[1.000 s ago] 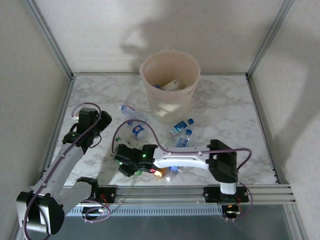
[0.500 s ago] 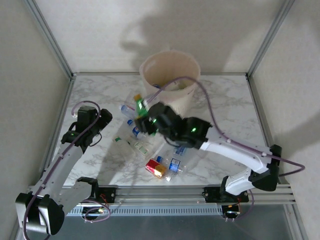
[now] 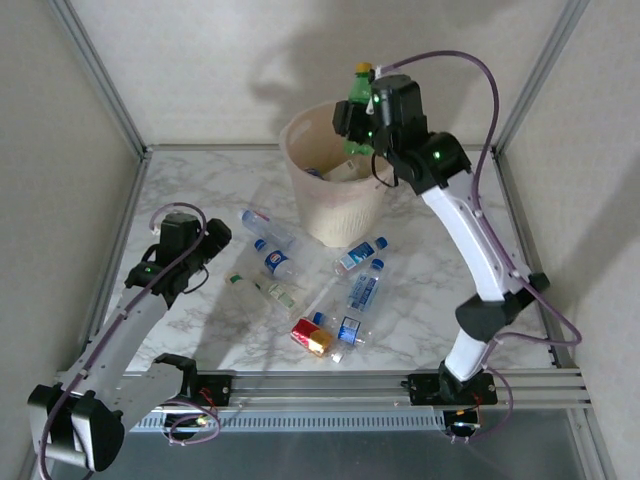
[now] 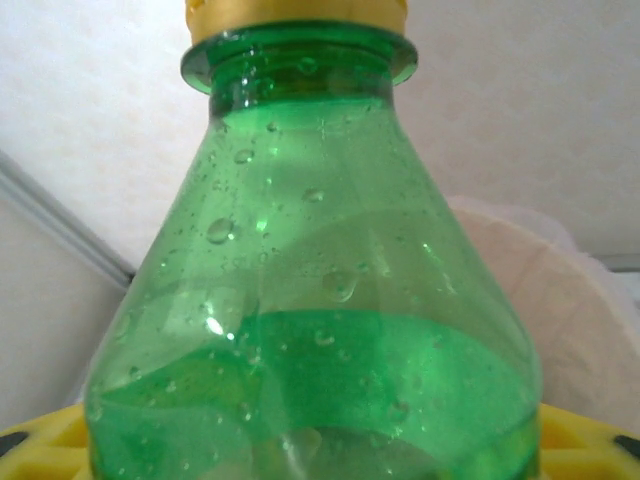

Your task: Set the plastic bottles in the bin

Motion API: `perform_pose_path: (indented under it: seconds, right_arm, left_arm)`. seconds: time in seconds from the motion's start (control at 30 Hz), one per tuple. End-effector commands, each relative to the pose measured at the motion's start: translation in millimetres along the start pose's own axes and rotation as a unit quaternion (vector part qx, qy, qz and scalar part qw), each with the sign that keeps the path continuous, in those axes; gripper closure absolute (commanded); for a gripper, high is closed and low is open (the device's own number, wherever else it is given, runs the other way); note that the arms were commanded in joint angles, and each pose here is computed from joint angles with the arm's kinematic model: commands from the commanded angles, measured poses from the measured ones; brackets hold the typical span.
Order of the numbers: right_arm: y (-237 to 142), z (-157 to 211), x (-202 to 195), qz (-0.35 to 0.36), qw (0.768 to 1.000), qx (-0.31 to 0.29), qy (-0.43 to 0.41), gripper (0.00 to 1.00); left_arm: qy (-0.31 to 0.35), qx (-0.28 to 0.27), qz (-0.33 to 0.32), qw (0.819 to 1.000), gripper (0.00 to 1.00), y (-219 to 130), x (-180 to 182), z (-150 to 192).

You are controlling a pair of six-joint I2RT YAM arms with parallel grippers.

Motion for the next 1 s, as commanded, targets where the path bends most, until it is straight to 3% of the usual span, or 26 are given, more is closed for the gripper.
perform_pose_path:
  seconds: [0.0,0.27,0.43,0.67,0.97]
  right_arm:
    - [26.7,8.8,-20.7,0.024,0.999,0.047,-0.006,0.46]
    - [64.5,21.6,-42.0,0.067,0.995,0.067,-0.014,0.44]
    - [69.2,26.7,-47.9,0.092,0.993,0.067,-0.016,0.29]
    - [55.6,18.4,-48.5,0.098,0.994,0.051,-0.012,0.15]
    - [2.3,11.7,-37.9,0.061,0.998,0.016,0.001,0.17]
  left_arm:
    - [-0.004,-0.007,0.018,1.0,0.13,-6.7,-8.6,-3.5]
    - [0.002,-0.003,0.011,1.0,0.13,-2.6,-6.3,0.6]
    - [0.002,0.0,0.012,1.0,0.13,-0.6,-6.6,2.0]
    - [0.003,0.001,0.013,1.0,0.13,0.0,-7.3,1.9]
    - [0.008,0.008,0.019,1.0,0.13,-1.1,-10.1,6.0]
Point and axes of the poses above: each hand's point on the last joint's axis, 136 mm out from that joint toward the fingers, its own y axis out along the fingers, its own x axis along the line the jaws close on, z = x × y, the point moved 8 cm from there along -y, back along the fingers, and after that the axes turned 5 degrees about y, right-handed, at the moved point
